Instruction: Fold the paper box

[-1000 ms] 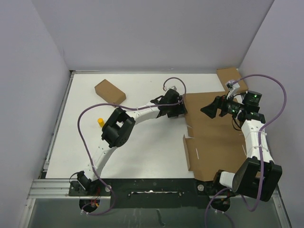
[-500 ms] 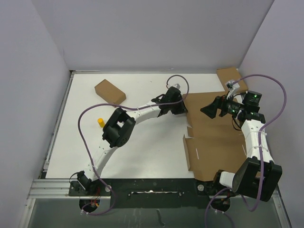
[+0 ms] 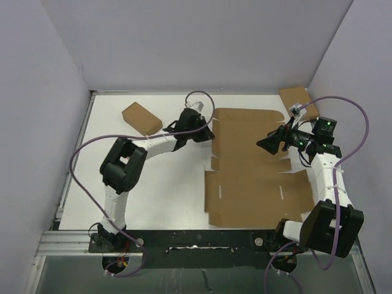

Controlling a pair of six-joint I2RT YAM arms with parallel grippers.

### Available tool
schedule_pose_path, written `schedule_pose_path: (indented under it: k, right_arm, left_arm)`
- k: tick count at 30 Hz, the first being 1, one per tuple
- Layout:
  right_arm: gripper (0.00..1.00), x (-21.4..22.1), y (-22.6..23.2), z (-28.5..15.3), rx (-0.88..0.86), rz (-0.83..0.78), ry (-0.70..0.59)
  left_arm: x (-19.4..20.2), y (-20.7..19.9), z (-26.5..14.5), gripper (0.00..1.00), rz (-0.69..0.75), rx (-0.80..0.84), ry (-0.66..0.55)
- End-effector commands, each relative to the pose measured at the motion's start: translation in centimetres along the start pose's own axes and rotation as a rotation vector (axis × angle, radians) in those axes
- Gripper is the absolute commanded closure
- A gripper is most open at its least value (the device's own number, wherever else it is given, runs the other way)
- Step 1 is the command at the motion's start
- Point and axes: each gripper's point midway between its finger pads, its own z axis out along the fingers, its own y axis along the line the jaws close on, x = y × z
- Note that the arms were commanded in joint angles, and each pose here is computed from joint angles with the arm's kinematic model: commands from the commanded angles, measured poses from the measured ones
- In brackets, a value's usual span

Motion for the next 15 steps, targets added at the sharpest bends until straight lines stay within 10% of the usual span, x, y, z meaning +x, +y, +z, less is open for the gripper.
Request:
schedule_pose_path:
  k: [1, 15]
  right_arm:
    - [0.02, -0.8, 0.8, 0.3, -0.101, -0.08, -0.038]
    - [0.0, -0.5, -9.9, 3.9, 0.077, -0.01, 0.105]
  left_arm:
    - [-9.8, -3.7, -8.7, 1.0, 0.186, 0.243, -0.253]
    - [-10.9, 1.6, -14.8, 1.0, 0.524, 0.355, -0.246]
